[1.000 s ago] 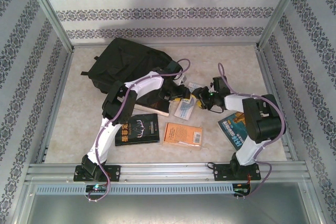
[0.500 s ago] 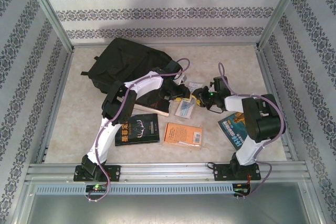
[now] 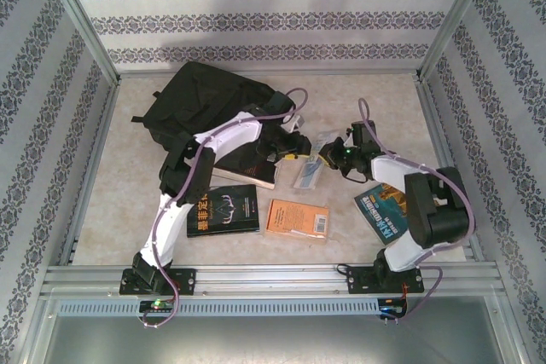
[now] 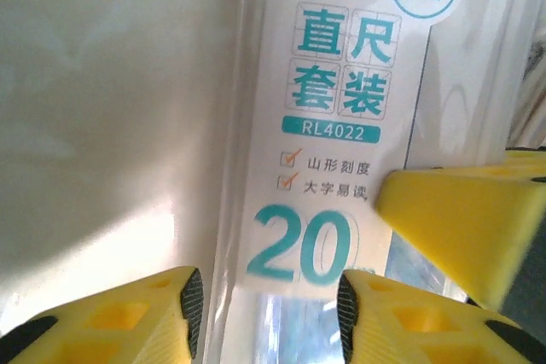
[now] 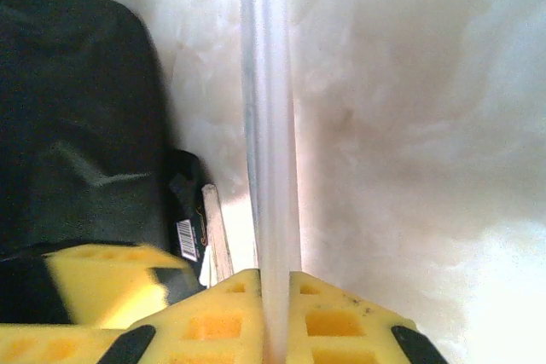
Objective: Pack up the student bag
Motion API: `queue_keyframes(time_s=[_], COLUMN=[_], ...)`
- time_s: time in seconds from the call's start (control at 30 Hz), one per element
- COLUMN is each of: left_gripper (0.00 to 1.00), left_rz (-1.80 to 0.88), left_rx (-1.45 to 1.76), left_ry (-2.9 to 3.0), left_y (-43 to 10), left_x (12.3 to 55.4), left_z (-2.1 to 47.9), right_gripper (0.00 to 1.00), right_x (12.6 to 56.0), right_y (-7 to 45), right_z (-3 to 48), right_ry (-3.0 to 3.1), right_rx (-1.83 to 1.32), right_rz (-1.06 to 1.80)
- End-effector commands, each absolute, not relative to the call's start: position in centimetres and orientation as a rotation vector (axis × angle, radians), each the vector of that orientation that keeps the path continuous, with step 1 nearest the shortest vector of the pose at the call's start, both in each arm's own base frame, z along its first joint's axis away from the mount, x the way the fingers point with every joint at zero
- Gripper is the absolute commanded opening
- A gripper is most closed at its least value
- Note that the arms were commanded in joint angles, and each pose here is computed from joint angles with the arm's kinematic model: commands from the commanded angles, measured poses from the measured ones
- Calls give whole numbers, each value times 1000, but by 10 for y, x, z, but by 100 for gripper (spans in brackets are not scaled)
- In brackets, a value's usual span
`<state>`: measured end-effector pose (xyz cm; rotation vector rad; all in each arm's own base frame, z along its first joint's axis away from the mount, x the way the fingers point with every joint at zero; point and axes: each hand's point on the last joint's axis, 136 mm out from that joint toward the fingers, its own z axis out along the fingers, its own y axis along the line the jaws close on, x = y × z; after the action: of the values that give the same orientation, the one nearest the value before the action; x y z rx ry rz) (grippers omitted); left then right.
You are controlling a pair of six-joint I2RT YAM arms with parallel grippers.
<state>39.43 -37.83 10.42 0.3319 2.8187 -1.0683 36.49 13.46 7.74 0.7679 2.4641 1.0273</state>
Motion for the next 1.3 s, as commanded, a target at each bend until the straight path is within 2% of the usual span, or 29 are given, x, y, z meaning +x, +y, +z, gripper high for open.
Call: queue_keyframes(time_s=[0.0, 0.1, 0.27, 0.37, 0.47, 0.63, 0.9, 1.0, 1.17, 1.27], left_gripper=[57, 59, 61, 64, 67, 63, 62, 61, 55, 48], left_rz=[-988, -851, -597, -485, -425, -251, -510, -530, -547, -522], left_rx=[458, 495, 428, 359, 412, 473, 686, 705, 692, 668], left_ry=[2679, 2637, 2630, 2634, 2668, 2733, 2760, 2765, 2772, 2774], left_y=[-362, -341, -289, -263, -261, -244, -263, -263, -262, -256], left_x=[397, 406, 436, 455, 460, 462, 422, 417, 415, 420], left_z=[182, 206, 215, 209, 195, 164, 149, 142, 135, 131], right_gripper=[0, 0, 0, 0, 0, 0, 0, 0, 0, 0], right_x=[359, 358, 363, 371, 376, 378, 371, 369, 367, 365], right_y=[118, 121, 138, 148, 155, 163, 161, 161, 162, 162], right_z=[85, 92, 111, 122, 126, 129, 119, 113, 104, 101], right_ry=[2504, 2502, 2517, 2515, 2518, 2527, 2555, 2565, 2581, 2583], right_rx=[716, 681, 549, 492, 478, 465, 464, 478, 488, 493], right_rz=[876, 891, 901, 906, 929, 975, 978, 997, 1007, 1012])
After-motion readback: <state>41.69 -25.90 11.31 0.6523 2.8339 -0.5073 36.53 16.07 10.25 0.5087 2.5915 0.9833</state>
